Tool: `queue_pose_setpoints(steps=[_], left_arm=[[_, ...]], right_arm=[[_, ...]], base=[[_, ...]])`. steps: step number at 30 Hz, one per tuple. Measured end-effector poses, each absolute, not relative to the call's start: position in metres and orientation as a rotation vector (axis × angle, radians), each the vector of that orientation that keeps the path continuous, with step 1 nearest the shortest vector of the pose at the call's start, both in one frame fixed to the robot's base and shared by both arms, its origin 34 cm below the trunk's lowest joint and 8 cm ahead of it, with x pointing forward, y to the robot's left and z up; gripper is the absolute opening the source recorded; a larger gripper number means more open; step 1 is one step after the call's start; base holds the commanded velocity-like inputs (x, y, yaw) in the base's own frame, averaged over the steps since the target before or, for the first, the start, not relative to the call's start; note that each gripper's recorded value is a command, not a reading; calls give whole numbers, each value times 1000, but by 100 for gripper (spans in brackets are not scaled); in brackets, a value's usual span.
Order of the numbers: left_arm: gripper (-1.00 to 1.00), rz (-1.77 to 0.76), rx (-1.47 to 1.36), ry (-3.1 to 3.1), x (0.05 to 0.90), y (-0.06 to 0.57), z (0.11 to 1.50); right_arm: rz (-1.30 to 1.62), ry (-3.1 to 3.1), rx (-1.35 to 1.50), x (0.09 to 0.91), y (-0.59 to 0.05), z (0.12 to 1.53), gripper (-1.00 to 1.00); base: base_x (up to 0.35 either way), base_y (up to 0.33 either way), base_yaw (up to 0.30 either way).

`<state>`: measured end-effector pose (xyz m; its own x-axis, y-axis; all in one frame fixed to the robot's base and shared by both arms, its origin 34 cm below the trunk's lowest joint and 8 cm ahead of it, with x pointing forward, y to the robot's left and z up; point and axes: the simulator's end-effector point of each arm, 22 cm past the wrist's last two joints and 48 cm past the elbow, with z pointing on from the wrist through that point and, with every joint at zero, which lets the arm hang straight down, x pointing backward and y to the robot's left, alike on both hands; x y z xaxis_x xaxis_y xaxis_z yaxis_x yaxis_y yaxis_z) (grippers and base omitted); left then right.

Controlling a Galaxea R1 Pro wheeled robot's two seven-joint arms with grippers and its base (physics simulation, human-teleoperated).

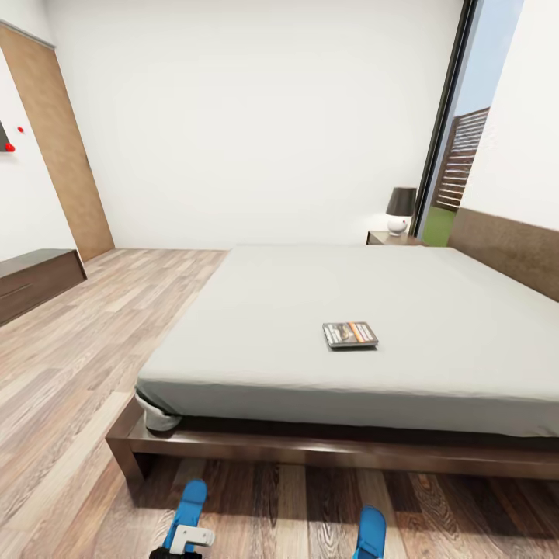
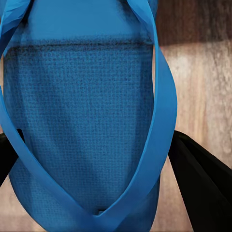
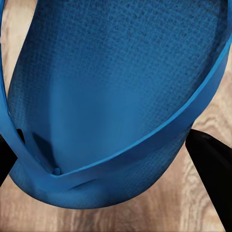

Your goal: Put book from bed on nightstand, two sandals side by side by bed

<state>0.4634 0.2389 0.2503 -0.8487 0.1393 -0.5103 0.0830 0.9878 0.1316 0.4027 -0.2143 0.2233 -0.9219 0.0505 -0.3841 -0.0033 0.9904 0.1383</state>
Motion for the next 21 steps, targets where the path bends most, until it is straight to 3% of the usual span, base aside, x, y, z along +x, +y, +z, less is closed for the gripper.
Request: queue_pose_setpoints(steps=[5,10,21], left_arm=[[-100,142,159,2586,461,239,239],[-100,143,160,2585,458,239,228],[-100,144,160,2582,455,239,211]], right_arm=[[146,2744,53,399,-223,211,-100],[-147,2728,116,402,-265,203,-100],[-701,2567,273,427,-296,242,-100]], base=[[0,0,0],[0,0,0],[0,0,0]])
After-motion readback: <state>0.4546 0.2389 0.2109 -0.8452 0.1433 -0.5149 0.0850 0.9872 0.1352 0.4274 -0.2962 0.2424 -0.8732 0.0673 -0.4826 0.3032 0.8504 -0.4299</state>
